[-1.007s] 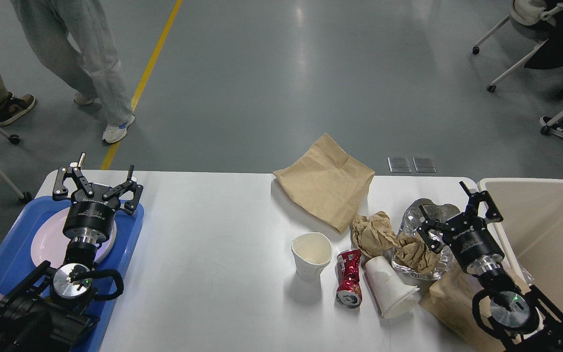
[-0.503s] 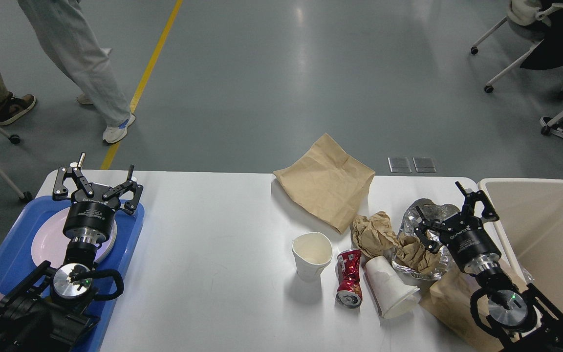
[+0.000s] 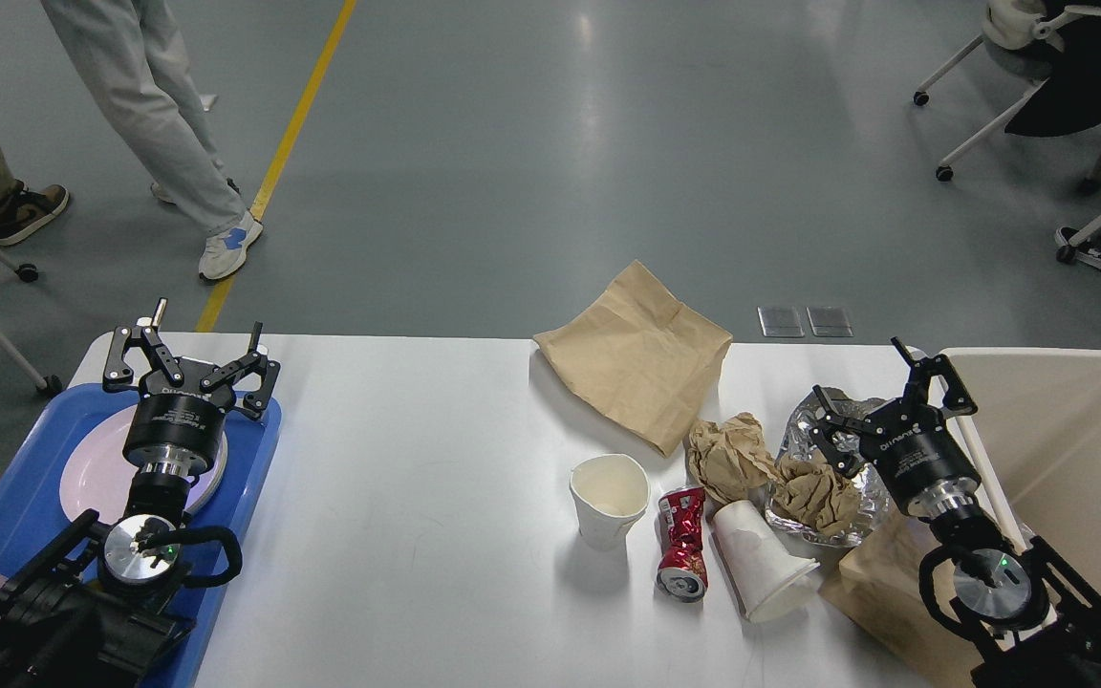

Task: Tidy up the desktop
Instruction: 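Grasp the flat brown paper bag with the right gripper, then lift the paper bag up above the white bin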

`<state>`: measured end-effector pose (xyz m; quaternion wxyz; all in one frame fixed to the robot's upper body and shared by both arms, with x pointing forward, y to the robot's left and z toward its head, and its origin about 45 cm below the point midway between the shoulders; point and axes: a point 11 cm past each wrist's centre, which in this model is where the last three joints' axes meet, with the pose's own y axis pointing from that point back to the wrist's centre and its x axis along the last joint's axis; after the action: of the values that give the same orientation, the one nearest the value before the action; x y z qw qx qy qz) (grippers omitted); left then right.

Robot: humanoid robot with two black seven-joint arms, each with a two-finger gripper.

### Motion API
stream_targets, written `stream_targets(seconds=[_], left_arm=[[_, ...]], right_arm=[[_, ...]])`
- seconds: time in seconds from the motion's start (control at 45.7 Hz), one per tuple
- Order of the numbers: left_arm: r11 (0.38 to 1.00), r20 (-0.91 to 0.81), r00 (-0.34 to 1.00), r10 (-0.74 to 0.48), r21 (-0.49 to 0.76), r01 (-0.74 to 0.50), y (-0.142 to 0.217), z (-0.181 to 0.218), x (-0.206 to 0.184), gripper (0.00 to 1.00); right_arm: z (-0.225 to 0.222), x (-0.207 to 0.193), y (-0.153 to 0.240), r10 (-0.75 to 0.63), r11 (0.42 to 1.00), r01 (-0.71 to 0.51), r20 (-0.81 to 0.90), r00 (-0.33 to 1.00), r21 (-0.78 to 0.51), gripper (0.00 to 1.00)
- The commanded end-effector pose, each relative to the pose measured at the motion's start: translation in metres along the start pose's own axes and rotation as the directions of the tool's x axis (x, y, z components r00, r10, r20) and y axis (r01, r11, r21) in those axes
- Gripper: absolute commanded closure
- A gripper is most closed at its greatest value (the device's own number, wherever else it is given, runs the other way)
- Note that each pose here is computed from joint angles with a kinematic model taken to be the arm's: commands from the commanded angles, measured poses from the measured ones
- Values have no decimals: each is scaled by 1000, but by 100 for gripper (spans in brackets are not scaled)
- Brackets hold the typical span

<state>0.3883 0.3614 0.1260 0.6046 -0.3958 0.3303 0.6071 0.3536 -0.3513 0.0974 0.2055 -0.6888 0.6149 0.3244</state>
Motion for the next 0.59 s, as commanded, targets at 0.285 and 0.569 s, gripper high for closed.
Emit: stream_targets(seconds=[0.285,0.569], left_arm=[[1000,1,1000,1,0,-1,0,0,0,4],[1000,-1,1000,1,0,-1,0,0,0,4]], right_arm=[[-64,-8,-15,-139,973,52,-394,908,-223,0],[-125,-44,-43,-436,820,-153,-775,456,-552,0]])
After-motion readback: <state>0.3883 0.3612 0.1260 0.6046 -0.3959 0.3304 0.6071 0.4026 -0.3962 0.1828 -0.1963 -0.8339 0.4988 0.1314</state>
